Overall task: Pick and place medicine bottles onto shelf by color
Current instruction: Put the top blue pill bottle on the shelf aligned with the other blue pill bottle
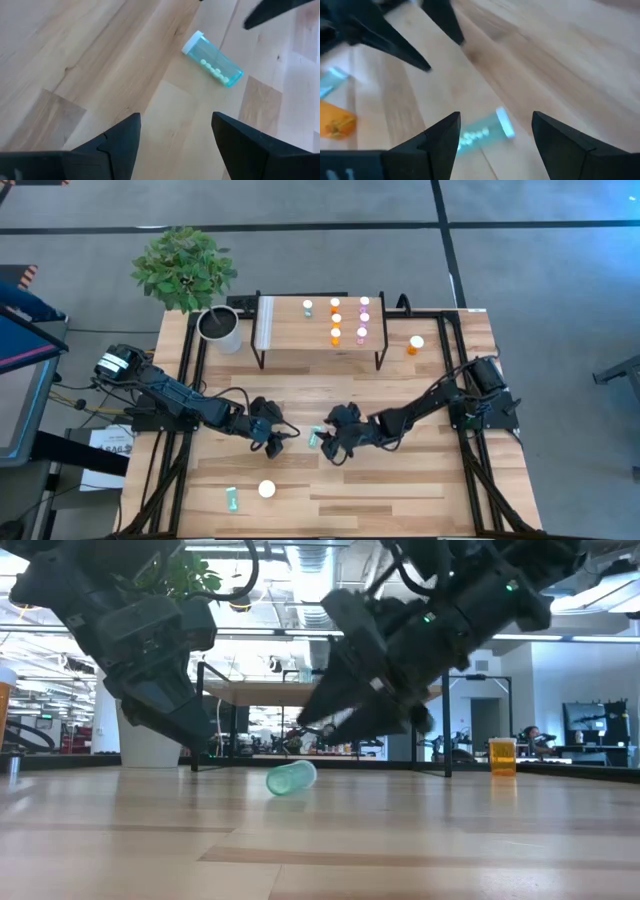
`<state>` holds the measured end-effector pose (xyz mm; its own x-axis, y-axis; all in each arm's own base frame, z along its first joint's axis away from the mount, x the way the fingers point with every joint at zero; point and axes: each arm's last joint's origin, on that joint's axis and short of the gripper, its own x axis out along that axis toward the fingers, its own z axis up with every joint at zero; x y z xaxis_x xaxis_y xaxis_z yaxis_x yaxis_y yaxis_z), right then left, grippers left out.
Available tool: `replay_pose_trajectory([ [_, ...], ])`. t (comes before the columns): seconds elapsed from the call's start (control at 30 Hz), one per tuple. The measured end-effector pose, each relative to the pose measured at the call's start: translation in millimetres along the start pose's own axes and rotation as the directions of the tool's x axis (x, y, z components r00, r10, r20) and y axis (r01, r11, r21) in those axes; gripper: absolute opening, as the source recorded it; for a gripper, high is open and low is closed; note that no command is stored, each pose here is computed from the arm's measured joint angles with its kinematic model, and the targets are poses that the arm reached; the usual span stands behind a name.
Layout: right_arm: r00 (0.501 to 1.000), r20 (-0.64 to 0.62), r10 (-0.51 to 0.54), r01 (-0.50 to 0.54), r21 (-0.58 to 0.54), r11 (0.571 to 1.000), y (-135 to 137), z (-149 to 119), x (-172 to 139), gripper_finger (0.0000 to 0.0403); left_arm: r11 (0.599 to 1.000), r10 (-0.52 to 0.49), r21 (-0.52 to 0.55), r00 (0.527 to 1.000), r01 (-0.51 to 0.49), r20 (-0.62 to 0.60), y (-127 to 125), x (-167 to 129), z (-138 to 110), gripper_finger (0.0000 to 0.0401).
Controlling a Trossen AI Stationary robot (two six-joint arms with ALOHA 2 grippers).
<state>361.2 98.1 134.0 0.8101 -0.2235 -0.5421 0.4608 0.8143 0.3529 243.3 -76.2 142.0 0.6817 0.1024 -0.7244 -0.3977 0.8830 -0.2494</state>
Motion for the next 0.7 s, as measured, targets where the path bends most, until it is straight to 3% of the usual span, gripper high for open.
replay_pose_trajectory([
  [0.13, 0.997, -0.066, -0.049, 0.054, 0.075, 0.996, 2, -9, -4, 0.0270, 0.999, 0.023, 0.028, 0.999, -0.024, 0.021, 1, 0, 1, 0.0232],
  [0.37, 0.964, -0.192, -0.185, 0.192, 0.016, 0.981, 29, 5, -18, 0.0270, 0.997, 0.019, 0.072, 0.999, -0.021, 0.029, 0, 0, 1, 0.0232],
  [0.53, 0.968, -0.181, -0.171, 0.186, 0.069, 0.980, 39, 8, -23, 0.0269, 0.996, 0.019, 0.085, 1.000, -0.021, 0.020, 0, 3, -1, 0.0232],
  [0.7, 0.954, -0.215, -0.209, 0.231, 0.085, 0.969, 36, -7, -16, 0.0269, 0.991, -0.084, 0.105, 0.996, 0.082, 0.018, -9, 25, -5, 0.0232],
])
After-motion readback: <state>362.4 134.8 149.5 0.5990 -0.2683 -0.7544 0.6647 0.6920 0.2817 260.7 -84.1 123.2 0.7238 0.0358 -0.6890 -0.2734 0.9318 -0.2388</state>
